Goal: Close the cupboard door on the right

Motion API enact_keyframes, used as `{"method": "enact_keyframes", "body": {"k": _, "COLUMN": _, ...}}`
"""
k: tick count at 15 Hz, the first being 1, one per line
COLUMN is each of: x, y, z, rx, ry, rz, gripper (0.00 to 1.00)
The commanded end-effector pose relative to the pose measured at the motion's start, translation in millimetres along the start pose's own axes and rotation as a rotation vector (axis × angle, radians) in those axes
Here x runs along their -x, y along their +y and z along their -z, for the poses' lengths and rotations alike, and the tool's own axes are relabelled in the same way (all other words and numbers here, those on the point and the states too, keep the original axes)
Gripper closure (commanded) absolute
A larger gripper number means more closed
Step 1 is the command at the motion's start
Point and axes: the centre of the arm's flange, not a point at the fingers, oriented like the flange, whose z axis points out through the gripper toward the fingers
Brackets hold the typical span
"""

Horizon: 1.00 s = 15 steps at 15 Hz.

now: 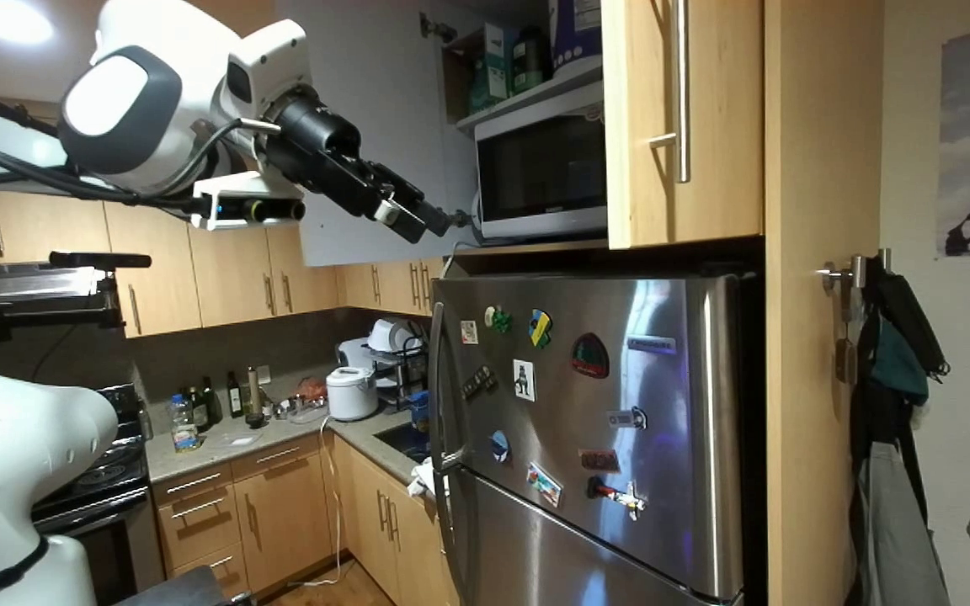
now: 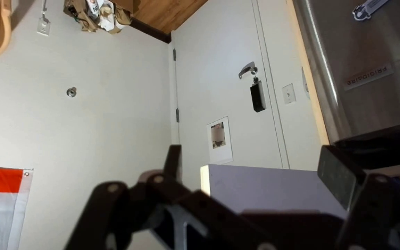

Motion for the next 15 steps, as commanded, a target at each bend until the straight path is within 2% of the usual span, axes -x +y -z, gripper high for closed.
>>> {"method": "enact_keyframes", "body": {"k": 1, "x": -24, "y": -13, "z": -7, "rx": 0.001, "ry": -0.002, "rz": -0.050, "gripper": 0.00}}
{"method": "enact_keyframes", "body": {"k": 6, "x": -54, "y": -4, "z": -9, "rx": -0.002, "ry": 0.008, "rz": -0.080, "gripper": 0.00}}
{"method": "enact_keyframes", "body": {"k": 12, "x": -90, "y": 30, "z": -28, "rx": 0.027, "ry": -0.001, "rz": -0.089, "gripper": 0.00}}
{"method": "enact_keyframes", "body": {"k": 15, "x": -102, "y": 44, "z": -41, "rx": 0.001, "ry": -0.029, "rz": -0.027, "gripper": 0.00}}
